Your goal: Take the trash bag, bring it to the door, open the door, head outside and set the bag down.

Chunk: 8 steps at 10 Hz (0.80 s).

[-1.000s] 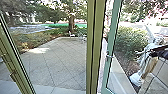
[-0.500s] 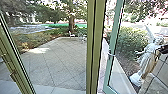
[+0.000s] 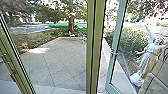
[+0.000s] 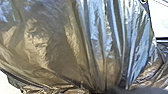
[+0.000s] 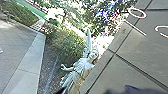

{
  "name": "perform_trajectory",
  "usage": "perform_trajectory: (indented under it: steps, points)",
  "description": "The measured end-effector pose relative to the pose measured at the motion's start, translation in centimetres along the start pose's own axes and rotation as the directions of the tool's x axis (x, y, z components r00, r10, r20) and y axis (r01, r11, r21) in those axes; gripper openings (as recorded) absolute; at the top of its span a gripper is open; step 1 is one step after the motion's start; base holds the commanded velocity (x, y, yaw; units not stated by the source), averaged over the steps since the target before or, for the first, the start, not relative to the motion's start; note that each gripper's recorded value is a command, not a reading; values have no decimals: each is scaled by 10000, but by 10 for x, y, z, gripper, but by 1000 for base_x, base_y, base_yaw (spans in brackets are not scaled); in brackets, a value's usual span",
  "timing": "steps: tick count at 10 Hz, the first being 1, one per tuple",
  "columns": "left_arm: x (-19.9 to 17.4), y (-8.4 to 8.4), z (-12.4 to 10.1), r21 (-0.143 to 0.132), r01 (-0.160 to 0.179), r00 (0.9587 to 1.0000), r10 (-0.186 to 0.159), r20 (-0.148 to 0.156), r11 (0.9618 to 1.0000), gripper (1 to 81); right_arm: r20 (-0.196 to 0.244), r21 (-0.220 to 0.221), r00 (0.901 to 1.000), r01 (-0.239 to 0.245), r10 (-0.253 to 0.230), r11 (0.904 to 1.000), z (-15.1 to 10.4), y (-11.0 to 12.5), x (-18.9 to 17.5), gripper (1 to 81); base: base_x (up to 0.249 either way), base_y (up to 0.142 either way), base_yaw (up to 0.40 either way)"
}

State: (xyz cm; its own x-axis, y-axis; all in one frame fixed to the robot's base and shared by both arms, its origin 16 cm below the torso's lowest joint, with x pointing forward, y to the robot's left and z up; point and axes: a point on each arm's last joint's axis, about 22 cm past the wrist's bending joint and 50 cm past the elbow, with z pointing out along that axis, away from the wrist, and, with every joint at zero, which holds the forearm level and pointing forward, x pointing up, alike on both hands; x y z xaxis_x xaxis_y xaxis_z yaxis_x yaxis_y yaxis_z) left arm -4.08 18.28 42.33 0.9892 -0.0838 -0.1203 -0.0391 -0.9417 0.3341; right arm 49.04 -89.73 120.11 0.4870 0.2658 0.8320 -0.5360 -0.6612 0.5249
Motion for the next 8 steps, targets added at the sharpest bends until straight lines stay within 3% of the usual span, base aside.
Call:
perform_trajectory:
  steps: [1, 2, 3, 4, 5, 6, 7, 8]
  points:
    - [0, 0, 0, -4, -1, 10000, 1, -3, 10000, 10, 338, -156, 9971, -684, 689, 9975, -1, 8, -3, 811, 0, 0, 0]
    - [1, 2, 1, -19, -3, 10000, 3, -18, 10000, 10, 1017, -391, 9819, -1566, 1598, 9869, -3, 14, -19, 811, 0, 0, 0]
    - [1, 4, 1, -41, -7, 10000, 7, -19, 10000, 10, 1876, -597, 9561, -2176, 2251, 9742, -5, 10, -42, 811, 0, 0, 0]
    - [0, 4, 1, -40, -6, 10000, 6, -17, 10000, 10, 2686, -530, 9235, -2696, 2737, 9615, -9, -8, -62, 811, 0, 0, 0]
    - [0, 4, 1, -38, -10, 10000, 10, -25, 10000, 10, 3585, -209, 8762, -3375, 3222, 9411, -15, -43, -74, 811, 0, 0, 0]
    - [0, 3, 1, -19, -4, 10000, 4, -50, 10000, 10, 4728, 262, 8153, -3922, 3343, 9195, -27, -91, -83, 811, 0, 0, 0]
    - [-1, 3, 1, -8, -13, 10000, 13, -45, 10000, 10, 5807, 781, 7524, -4316, 3109, 8987, -44, -136, -90, 811, 0, 0, 0]
    - [-2, 2, 1, -5, -28, 10000, 28, -41, 10000, 10, 6703, 1461, 6955, -4655, 2587, 8729, -67, -177, -91, 811, 0, 0, 0]
